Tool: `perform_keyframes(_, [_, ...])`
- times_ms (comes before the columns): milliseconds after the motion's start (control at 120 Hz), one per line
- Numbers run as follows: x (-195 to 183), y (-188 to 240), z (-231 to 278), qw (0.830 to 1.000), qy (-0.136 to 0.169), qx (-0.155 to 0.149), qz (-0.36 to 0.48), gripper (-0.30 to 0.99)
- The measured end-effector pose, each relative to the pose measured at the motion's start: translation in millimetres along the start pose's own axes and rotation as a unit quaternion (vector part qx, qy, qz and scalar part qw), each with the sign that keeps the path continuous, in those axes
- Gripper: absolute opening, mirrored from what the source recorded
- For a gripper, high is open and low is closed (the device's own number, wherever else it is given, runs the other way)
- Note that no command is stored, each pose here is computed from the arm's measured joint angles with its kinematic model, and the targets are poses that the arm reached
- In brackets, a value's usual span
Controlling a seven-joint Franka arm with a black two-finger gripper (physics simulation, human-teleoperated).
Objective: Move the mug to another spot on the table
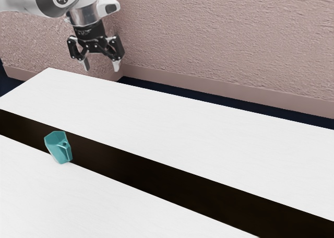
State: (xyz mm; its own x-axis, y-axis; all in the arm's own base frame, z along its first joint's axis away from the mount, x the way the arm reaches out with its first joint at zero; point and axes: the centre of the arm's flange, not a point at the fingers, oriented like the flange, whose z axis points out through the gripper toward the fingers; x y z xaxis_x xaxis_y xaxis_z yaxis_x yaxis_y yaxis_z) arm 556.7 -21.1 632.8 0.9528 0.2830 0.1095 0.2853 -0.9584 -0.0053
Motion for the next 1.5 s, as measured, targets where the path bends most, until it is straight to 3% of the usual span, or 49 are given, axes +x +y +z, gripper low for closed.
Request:
perform_keyframes(225, [-3,1,0,0.999,-0.008,0.003,0.050,0.69])
perform_keyframes(375, [-24,-13,-21,0.999,0.006,-0.003,0.051,0.69])
perform_keyframes(592, [-64,-52,14,0.994,-0.010,0.016,-0.103,0.69])
perform_keyframes(733, [-79,-92,77,0.974,-0.033,0.033,-0.221,0.69])
perform_keyframes(900, [-83,-122,134,0.945,-0.037,0.038,-0.322,0.69])
perform_keyframes(1008, [-88,-126,164,0.930,-0.025,0.036,-0.365,0.69])
perform_keyframes(1133, [-92,-126,194,0.913,0.010,0.046,-0.405,0.69])
perform_keyframes(1358, [-93,-136,230,0.896,0.057,0.046,-0.439,0.69])
perform_keyframes(1500, [-97,-141,244,0.886,0.063,0.048,-0.456,0.69])
